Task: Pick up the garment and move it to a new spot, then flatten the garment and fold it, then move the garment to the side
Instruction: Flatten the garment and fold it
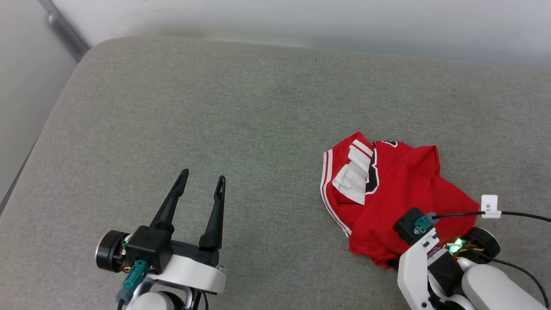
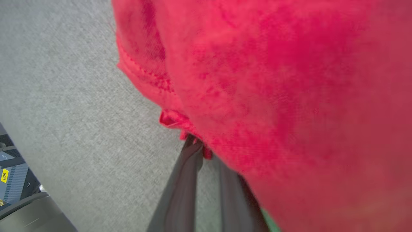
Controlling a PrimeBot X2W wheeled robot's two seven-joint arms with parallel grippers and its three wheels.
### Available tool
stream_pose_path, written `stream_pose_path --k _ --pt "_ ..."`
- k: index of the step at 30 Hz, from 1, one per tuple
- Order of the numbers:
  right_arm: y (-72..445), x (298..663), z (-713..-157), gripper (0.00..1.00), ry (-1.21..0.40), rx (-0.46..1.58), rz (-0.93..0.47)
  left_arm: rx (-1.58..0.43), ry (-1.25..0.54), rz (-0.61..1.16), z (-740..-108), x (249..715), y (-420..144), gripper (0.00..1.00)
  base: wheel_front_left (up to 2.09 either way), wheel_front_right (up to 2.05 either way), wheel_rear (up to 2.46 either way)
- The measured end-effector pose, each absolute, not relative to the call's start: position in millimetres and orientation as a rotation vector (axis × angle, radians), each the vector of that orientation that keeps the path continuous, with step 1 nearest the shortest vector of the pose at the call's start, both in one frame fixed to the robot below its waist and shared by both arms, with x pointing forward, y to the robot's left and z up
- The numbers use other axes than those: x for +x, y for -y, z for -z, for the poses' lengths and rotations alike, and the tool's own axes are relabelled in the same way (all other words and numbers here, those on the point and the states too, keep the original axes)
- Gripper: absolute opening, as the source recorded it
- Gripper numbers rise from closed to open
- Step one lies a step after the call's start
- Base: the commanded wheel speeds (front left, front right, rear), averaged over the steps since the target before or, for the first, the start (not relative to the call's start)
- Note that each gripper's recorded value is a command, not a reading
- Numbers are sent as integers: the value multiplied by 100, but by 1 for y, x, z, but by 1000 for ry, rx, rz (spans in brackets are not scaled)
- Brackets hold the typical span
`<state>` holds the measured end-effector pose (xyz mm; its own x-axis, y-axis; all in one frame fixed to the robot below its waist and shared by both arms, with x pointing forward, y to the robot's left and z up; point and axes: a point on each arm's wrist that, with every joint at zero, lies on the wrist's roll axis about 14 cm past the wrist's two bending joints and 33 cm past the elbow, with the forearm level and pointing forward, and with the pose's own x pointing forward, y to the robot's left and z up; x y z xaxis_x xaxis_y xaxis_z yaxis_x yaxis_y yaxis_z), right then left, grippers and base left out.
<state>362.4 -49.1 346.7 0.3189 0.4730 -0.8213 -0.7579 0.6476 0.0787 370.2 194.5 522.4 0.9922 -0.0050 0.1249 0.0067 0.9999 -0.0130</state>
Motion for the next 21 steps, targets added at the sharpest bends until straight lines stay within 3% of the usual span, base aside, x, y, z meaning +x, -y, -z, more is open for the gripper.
stream_pose_path --k 8,16,21 --pt "63 366 -373 0 -837 -215 -746 -17 146 35 -528 374 -186 100 0 0 0" --pt "142 396 -450 0 -585 -74 -478 -26 167 106 -533 381 -163 100 0 0 0" --pt "196 386 -466 0 -566 -35 -305 -33 174 149 -534 388 -149 100 0 0 0"
